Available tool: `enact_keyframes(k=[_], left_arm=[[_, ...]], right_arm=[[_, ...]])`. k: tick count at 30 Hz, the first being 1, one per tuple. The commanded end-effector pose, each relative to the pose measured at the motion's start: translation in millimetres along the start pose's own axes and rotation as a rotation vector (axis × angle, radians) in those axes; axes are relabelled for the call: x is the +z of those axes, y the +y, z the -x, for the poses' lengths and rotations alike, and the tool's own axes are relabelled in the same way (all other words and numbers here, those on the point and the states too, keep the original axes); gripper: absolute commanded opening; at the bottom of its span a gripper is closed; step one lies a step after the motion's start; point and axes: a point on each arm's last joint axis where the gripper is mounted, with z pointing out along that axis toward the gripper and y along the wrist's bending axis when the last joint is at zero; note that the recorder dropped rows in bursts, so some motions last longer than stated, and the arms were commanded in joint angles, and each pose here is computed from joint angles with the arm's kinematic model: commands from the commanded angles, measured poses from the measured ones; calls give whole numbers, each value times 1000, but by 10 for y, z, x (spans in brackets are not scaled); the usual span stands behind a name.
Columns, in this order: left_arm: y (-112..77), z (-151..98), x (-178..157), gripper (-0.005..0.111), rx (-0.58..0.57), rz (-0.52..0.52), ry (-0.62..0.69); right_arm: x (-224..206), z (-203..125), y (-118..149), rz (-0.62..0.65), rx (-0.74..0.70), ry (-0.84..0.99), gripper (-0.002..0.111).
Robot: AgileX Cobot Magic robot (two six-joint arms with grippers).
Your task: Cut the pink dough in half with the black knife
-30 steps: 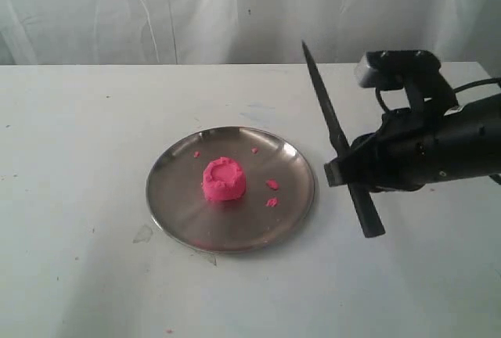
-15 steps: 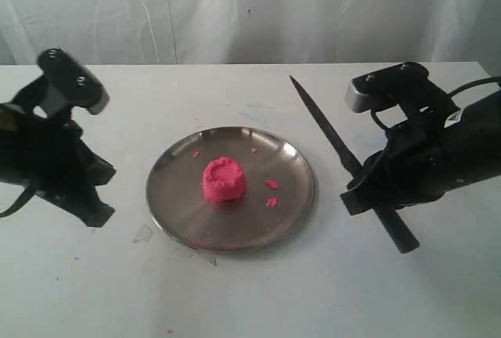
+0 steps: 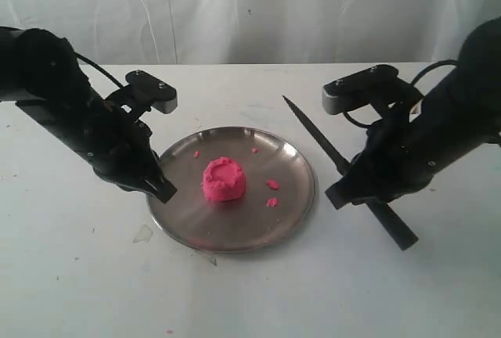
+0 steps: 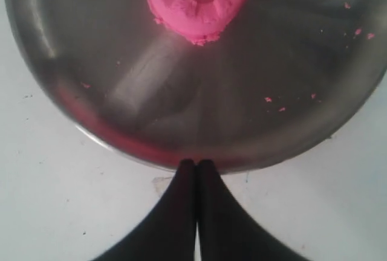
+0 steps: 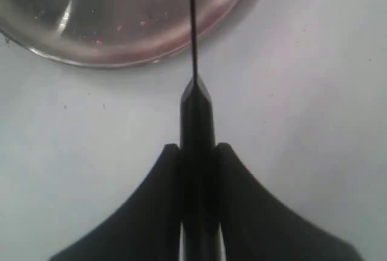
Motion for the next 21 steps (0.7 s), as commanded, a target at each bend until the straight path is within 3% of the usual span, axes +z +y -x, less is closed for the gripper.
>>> enact_keyframes(k=[1, 4, 7, 9, 12, 15, 17, 21], left_arm=[[-58, 60, -14, 0, -46, -53, -18], [-50, 91, -15, 0, -49, -45, -52], [-22, 126, -9, 3, 53, -12, -92], [-11, 139, 14, 7, 46, -6, -104], [-39, 144, 169, 13, 17, -74, -102], [-19, 81, 489, 7, 197, -114, -51], [18, 101, 536, 0, 224, -78, -75], [74, 160, 533, 0, 219, -9, -132]], right_arm=[[69, 220, 21, 49, 37, -20, 0], [88, 297, 9, 52, 36, -33, 0], [184, 310, -9, 48, 39, -26, 0], [253, 292, -3, 67, 24, 9, 0], [294, 325, 25, 112, 5, 18, 0], [283, 339, 40, 129, 22, 14, 0], [283, 338, 40, 130, 22, 16, 0], [344, 338, 30, 129, 25, 25, 0]])
